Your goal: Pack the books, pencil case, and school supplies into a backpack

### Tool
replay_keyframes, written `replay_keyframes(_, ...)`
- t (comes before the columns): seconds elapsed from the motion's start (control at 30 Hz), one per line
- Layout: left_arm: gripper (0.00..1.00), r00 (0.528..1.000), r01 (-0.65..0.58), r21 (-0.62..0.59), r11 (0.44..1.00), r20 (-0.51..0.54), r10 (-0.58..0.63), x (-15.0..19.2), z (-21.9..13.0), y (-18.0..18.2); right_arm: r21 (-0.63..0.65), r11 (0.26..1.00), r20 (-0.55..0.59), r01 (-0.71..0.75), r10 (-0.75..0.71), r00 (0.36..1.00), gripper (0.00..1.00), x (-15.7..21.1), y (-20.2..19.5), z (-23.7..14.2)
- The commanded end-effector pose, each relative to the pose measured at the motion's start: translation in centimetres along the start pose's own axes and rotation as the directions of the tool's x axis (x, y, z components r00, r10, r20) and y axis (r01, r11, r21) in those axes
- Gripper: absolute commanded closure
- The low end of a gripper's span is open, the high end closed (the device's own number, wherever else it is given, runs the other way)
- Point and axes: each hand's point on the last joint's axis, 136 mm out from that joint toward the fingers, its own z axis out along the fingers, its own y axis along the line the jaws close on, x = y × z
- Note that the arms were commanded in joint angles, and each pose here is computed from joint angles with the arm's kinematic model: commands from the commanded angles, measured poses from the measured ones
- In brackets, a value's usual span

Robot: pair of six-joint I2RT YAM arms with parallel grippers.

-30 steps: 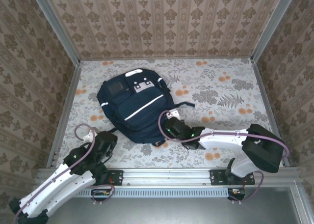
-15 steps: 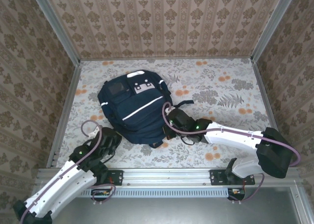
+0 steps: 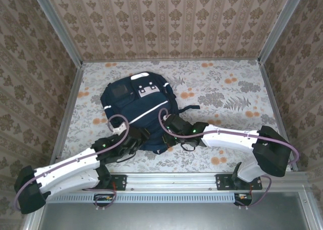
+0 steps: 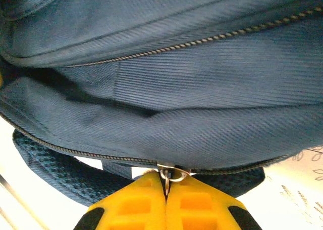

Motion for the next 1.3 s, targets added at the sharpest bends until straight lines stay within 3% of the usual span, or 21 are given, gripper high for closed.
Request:
replay_keyframes(0.0, 0.31, 0.999, 0.024, 0.039, 0.999, 0.025, -0.025, -0.2, 0.6, -1.9, -0.024, 1.000, 0.036, -0.009, 0.010, 0.999, 1.00, -1.4, 1.5, -0.5)
replay_keyframes(0.1, 0.24, 0.999, 0.002, -0.017, 1.000, 0.046, -0.002, -0.3, 1.3, -0.8, -0.019, 1.000, 0.041, -0.011, 0.011, 0.999, 1.00, -1.3, 1.3, -0.8)
replay_keyframes(0.13, 0.34, 0.999, -0.008, -0.026, 1.000, 0.054, 0.009, -0.5, 1.5, -0.7, -0.013, 1.000, 0.041, -0.009, 0.009, 0.999, 1.00, -1.2, 1.1, -0.9)
replay_keyframes(0.17, 0.57, 0.998, -0.021, -0.042, 0.999, 0.065, 0.024, -0.6, 1.6, -0.4, -0.004, 1.000, 0.041, -0.004, 0.004, 0.999, 1.00, -1.1, 0.9, -1.0)
replay_keyframes(0.23, 0.92, 0.995, -0.027, -0.086, 0.996, 0.088, 0.035, -1.1, 1.5, 0.7, 0.022, 1.000, 0.037, 0.008, -0.009, 0.999, 1.00, -0.9, 0.2, -1.2)
replay_keyframes(0.27, 1.00, 0.994, -0.033, -0.106, 0.994, 0.103, 0.044, -1.4, 1.3, 1.1, 0.038, 0.999, 0.032, 0.016, -0.018, 0.999, 1.00, -0.7, -0.1, -1.3)
replay_keyframes(0.5, 1.00, 0.981, -0.034, -0.206, 0.978, 0.181, 0.072, -3.9, -1.7, 4.8, 0.199, 0.978, -0.003, 0.069, -0.070, 0.998, 1.00, -0.3, -5.3, -2.2)
replay_keyframes(0.7, 1.00, 0.972, 0.014, -0.186, 0.982, 0.232, 0.030, -5.8, -4.1, 7.3, 0.268, 0.953, -0.039, 0.143, -0.137, 0.990, 1.00, -0.5, -8.9, -1.1)
replay_keyframes(0.9, 1.00, 0.974, 0.012, -0.200, 0.980, 0.226, 0.034, -7.4, -5.5, 8.5, 0.308, 0.932, -0.017, 0.191, -0.195, 0.981, 1.00, -3.2, -11.0, 0.4)
replay_keyframes(1.17, 1.00, 0.987, 0.016, -0.233, 0.972, 0.157, 0.021, -11.2, -5.5, 8.3, 0.129, 0.963, 0.015, 0.235, -0.239, 0.971, 1.00, -3.8, -5.3, 0.9)
replay_keyframes(1.2, 0.96, 0.989, 0.017, -0.227, 0.974, 0.145, 0.016, -11.4, -5.7, 8.0, 0.121, 0.964, 0.017, 0.239, -0.242, 0.970, 1.00, -3.7, -4.7, 1.0)
replay_keyframes(1.27, 0.62, 0.992, 0.018, -0.209, 0.978, 0.126, 0.009, -11.2, -6.4, 7.2, 0.101, 0.967, 0.018, 0.232, -0.235, 0.972, 1.00, -3.4, -3.4, 1.1)
